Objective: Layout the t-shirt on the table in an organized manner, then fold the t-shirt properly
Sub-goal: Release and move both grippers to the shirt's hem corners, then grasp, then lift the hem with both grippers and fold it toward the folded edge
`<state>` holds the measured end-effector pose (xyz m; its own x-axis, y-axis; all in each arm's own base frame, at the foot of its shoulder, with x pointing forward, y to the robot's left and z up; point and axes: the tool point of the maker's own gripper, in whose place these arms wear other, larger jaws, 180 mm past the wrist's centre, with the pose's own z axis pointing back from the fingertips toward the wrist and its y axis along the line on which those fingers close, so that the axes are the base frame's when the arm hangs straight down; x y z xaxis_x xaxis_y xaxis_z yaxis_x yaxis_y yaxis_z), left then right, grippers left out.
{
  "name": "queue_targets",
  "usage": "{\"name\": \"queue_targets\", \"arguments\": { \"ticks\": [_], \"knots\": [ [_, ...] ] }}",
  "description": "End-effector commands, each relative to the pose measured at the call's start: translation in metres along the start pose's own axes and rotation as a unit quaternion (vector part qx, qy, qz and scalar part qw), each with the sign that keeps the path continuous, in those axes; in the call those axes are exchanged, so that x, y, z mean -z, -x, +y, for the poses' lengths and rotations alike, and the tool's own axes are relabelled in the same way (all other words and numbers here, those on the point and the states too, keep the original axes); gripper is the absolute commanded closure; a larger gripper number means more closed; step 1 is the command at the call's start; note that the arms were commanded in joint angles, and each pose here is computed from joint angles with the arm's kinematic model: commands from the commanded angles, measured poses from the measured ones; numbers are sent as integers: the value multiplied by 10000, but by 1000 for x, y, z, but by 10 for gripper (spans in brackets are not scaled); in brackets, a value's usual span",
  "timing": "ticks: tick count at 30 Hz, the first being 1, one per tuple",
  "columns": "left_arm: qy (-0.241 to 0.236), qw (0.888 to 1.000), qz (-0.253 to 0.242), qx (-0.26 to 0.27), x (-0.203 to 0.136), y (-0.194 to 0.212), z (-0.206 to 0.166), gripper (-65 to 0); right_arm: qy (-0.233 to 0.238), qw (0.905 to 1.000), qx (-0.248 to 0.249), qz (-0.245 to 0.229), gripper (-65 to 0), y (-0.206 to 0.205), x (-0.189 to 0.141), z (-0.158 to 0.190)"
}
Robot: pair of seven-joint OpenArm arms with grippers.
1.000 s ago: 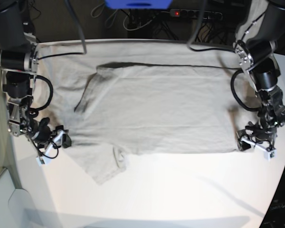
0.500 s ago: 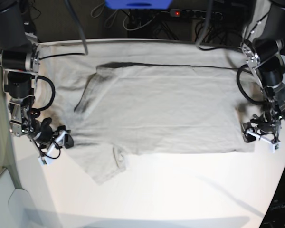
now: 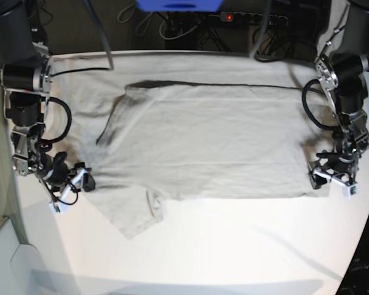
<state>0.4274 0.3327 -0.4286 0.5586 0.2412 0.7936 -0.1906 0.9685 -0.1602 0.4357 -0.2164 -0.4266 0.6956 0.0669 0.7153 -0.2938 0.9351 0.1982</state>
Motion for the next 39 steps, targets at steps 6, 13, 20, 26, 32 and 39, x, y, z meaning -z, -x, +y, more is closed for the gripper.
{"name": "queue_targets", "arguments": {
  "ticks": [6, 13, 20, 26, 32, 39],
  "knots": [
    [212, 9984, 415, 324, 4, 13, -19, -25, 15, 9995, -105, 310, -108, 12, -2, -3],
    [205, 9978, 519, 345, 4, 11, -18, -2, 83, 9996, -162, 201, 0, 0, -7, -9],
    [173, 9985, 484, 192, -12, -18, -11, -5, 285, 9965, -780, 50, 0, -22, -29, -11],
    [52, 9984, 395, 408, -34, -31, -5, -5, 557, 9898, -1292, -226, 0, -28, -63, -1],
    [-55, 9985, 361, 418, -51, -48, 0, -5, 668, 9773, -1977, -379, 0, -30, -94, 27],
    [-269, 9967, 388, 655, -81, -52, 3, -5, 837, 9640, -2459, -567, 0, -22, -134, 52]
  ]
}}
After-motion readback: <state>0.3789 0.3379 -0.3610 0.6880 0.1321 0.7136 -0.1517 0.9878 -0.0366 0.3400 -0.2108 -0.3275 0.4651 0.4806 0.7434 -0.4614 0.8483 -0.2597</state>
